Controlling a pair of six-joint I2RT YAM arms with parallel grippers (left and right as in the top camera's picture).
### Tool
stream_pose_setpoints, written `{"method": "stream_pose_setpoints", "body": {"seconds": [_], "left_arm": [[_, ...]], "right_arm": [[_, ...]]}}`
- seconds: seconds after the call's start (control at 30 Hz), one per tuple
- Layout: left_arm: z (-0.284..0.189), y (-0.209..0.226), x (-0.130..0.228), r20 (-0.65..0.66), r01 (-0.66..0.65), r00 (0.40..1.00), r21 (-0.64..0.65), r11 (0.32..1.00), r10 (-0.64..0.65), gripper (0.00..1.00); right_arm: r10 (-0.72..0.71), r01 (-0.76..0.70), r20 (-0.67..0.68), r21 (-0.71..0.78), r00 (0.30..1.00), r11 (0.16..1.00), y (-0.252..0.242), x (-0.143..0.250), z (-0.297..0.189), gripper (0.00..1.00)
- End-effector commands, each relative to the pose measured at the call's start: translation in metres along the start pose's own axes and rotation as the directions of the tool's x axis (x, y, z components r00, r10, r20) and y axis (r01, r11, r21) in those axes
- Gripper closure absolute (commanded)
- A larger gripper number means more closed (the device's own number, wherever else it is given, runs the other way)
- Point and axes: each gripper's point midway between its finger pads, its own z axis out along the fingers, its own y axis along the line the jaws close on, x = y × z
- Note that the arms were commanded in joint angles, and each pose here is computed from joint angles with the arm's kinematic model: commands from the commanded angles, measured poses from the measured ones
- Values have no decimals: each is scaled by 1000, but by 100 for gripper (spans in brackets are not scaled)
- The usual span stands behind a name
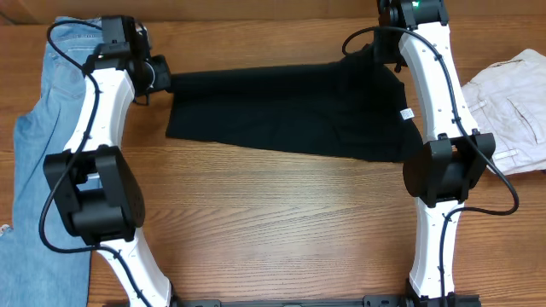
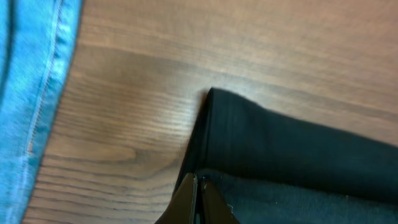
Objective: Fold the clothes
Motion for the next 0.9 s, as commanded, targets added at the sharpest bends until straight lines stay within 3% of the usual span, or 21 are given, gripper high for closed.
{"method": "stream_pose_setpoints", "body": {"seconds": [0.0,0.23,0.4,0.5,0.53,0.7,0.73,0.87], "left_arm": [[11,13,4,-16,16,1000,-52,999,-17,96],[11,13,5,-22,17,1000,-52,998,-18,96],[11,14,10,-41,17,999,-58,998,-19,96],[11,14,11,-46,17,999,-58,998,-20,96],[11,14,11,-45,18,999,-57,998,-20,96],[11,13,15,-62,19,998,-52,998,-22,96],[11,13,16,-67,19,998,-53,998,-22,96],[10,14,20,-83,20,996,-57,998,-24,96]], "right_arm": [[94,-94,6,71,996,993,-36,1,-13,96],[66,-62,-87,48,994,997,-33,23,-13,96],[-50,34,-99,-158,994,987,4,25,-17,96],[-113,103,-20,-286,993,953,33,11,-24,96],[-108,123,63,-326,992,937,46,-7,-29,96],[30,92,327,-348,944,933,57,-78,-46,95],[58,80,361,-357,931,931,57,-89,-50,92],[91,104,423,-417,902,903,67,-105,-62,65]]}}
